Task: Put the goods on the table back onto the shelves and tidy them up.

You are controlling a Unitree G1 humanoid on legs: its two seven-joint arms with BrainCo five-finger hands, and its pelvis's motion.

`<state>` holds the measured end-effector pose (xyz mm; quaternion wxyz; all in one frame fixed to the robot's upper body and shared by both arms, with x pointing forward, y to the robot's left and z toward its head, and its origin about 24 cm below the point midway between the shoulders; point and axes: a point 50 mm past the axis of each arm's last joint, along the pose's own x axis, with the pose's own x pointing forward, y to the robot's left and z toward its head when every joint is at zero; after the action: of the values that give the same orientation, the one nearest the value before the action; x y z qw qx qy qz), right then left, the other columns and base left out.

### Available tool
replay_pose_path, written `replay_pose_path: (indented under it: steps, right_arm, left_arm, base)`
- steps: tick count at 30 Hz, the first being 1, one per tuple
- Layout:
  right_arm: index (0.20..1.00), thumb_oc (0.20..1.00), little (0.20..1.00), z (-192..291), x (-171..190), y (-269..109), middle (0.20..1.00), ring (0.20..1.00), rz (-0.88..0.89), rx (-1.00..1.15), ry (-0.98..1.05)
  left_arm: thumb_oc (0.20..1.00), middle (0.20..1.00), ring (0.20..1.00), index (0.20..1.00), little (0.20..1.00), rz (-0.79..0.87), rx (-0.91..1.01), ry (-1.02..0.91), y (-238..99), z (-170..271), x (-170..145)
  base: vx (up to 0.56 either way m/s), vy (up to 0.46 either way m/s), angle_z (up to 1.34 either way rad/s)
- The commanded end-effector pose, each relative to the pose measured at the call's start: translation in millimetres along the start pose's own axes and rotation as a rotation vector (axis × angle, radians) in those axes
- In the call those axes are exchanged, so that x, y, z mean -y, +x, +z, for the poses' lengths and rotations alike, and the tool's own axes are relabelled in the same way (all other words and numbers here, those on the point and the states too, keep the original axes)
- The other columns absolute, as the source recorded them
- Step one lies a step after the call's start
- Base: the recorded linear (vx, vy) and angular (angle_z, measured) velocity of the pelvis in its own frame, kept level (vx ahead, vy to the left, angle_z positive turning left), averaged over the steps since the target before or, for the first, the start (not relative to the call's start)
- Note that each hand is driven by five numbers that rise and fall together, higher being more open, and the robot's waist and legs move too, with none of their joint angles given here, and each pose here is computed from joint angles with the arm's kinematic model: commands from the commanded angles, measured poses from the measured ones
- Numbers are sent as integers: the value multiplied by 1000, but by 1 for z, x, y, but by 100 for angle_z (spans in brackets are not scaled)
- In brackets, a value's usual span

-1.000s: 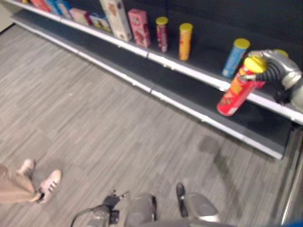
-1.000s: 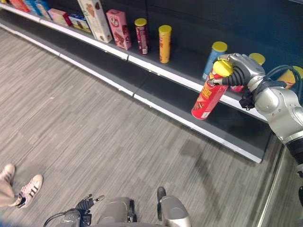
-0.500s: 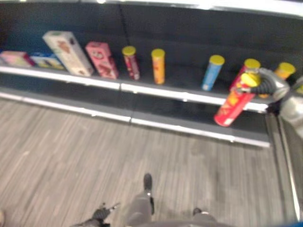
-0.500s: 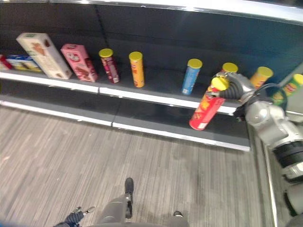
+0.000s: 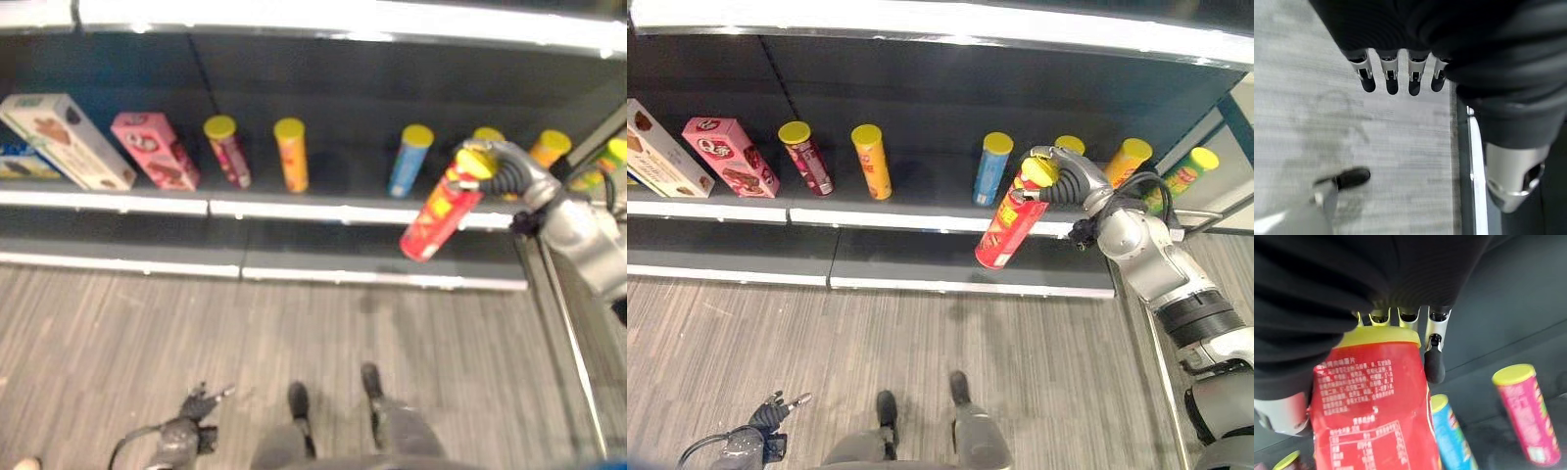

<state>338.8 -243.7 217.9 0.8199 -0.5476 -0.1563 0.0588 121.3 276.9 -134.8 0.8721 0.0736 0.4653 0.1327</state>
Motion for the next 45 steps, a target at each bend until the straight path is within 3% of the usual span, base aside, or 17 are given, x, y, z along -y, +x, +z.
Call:
replay_pose_path:
  steps: [1,9,15,21,31,32,43,45]
  right_arm:
    - [200,200,200,14,45,8,200,200,-160,67,-6]
    - [200,200,200,34,66,1,200,200,-185,140,-94]
    - [200,200,200,39,58,-3,200,200,-200,183,-91]
    - [200,200,200,69,49,12,200,200,-218,284,-46]
    - [200,200,200,69,49,12,200,200,-218,285,-45]
    - [200,200,200,95,35,3,200,200,-215,411,-35]
    - [200,200,200,102,32,1,200,200,-208,443,-39]
    - [200,200,200,114,16,8,200,200,-186,475,-76]
  left_arm:
    - [1000,1000,1000,1000,1000,44,22,63,2,10,-20]
    - [1000,1000,1000,1000,1000,-48,26,50,1,6,11]
    - [1000,1000,1000,1000,1000,-17,-2,77,-2,-5,1]
    - [1000,1000,1000,1000,1000,64,78,40,5,27,-16]
    - [1000,1000,1000,1000,1000,65,78,40,5,27,-16]
    - [1000,1000,1000,1000,1000,105,48,1,5,23,-23]
    - [1000,1000,1000,1000,1000,93,45,2,5,22,-19]
    - [1000,1000,1000,1000,1000,81,53,-17,6,26,-11]
  base:
    - [0,0,-11]
    - [487,124,35]
    - [337,316,-68]
    - [88,279,-82]
    - [0,13,-11]
    - [-26,-9,-13]
    - [-3,-8,-5]
    - [-32,-85,-1]
